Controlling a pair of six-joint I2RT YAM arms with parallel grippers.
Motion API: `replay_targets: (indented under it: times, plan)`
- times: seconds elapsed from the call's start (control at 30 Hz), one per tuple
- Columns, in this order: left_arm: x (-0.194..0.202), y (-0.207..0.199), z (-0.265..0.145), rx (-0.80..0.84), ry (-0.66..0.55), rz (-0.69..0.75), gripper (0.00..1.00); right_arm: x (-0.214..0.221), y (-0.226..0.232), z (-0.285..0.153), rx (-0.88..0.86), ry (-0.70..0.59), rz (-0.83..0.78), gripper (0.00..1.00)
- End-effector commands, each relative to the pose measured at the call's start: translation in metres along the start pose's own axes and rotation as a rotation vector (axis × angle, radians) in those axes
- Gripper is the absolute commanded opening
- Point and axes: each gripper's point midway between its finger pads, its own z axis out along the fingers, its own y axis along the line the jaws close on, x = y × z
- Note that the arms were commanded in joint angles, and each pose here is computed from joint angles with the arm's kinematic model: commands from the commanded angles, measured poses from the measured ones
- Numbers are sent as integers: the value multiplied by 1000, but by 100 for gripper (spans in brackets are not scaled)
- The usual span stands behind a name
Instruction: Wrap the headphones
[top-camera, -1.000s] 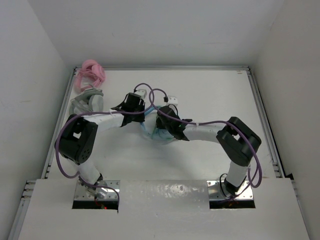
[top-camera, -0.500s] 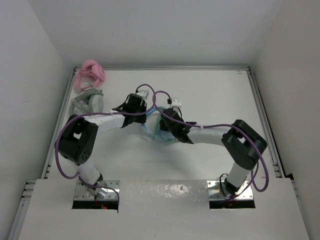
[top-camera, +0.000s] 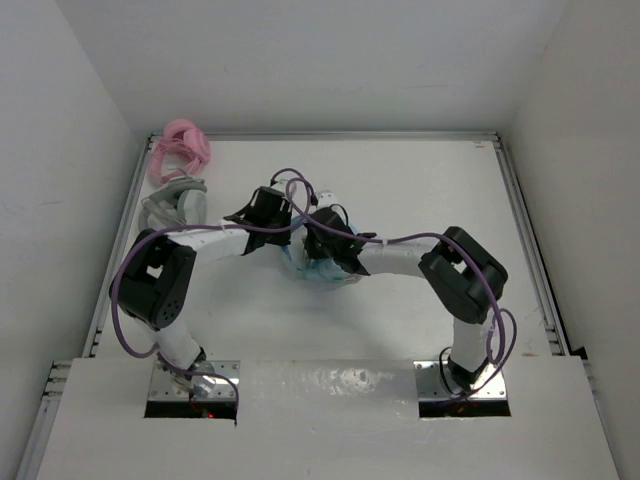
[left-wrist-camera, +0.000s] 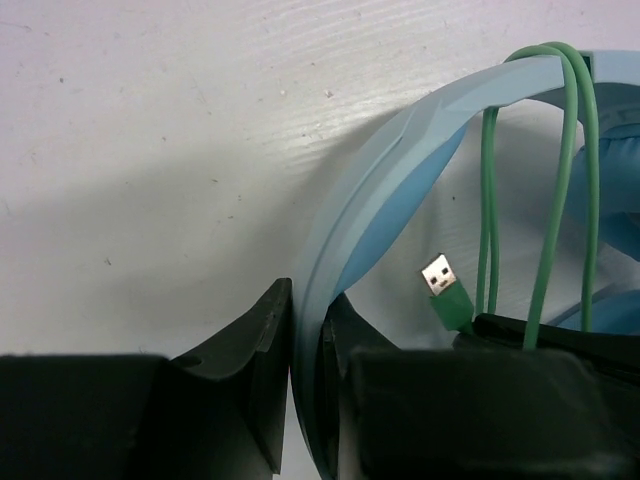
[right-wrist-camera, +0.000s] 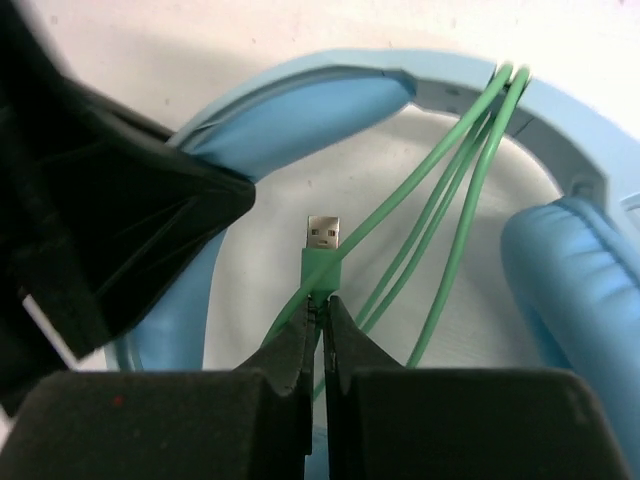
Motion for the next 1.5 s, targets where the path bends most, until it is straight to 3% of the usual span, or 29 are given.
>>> replay_targets:
  times: [0.0, 0.1, 0.17, 0.33, 0.4, 0.47, 0.63, 0.87, 1.03, 1.17, 1.3, 1.33, 1.47]
  plan:
    - [-1, -31, -7, 134, 21, 29, 0, -43, -11, -11, -23, -197, -116, 0]
    - [5, -31, 0, 132, 53, 27, 0, -49, -7, -17, -51, -220, -189, 9]
    - [10, -31, 3, 129, 73, 28, 0, -50, -5, -18, -40, -163, -246, 13]
    - [6, -27, 2, 112, 61, 26, 0, -37, -22, -25, 77, 39, -284, 10]
    - [4, -27, 0, 110, 52, 29, 0, -34, -25, -30, 92, 51, -273, 13]
    - [2, -27, -2, 108, 44, 29, 0, -33, -30, -35, 106, 43, -267, 18]
    - [1, -28, -2, 114, 41, 27, 0, -49, -23, -44, 85, 9, -272, 20]
    - [-2, -27, 1, 107, 42, 27, 0, -96, 11, -76, 13, -95, -330, 28]
    - [-15, -30, -5, 140, 26, 21, 0, -102, 10, -103, -4, -122, -312, 53]
    - [-22, -32, -13, 170, 18, 8, 0, -100, -9, -127, 42, -131, -326, 65]
    - [-34, -25, -20, 200, 24, -32, 0, -85, -32, -156, 74, -156, -296, 88]
    - [-37, -19, -22, 200, 20, -45, 0, -84, -35, -161, 79, -172, -276, 99]
    - [-42, -6, -36, 194, -15, -56, 0, -73, -53, -176, 97, -218, -254, 99]
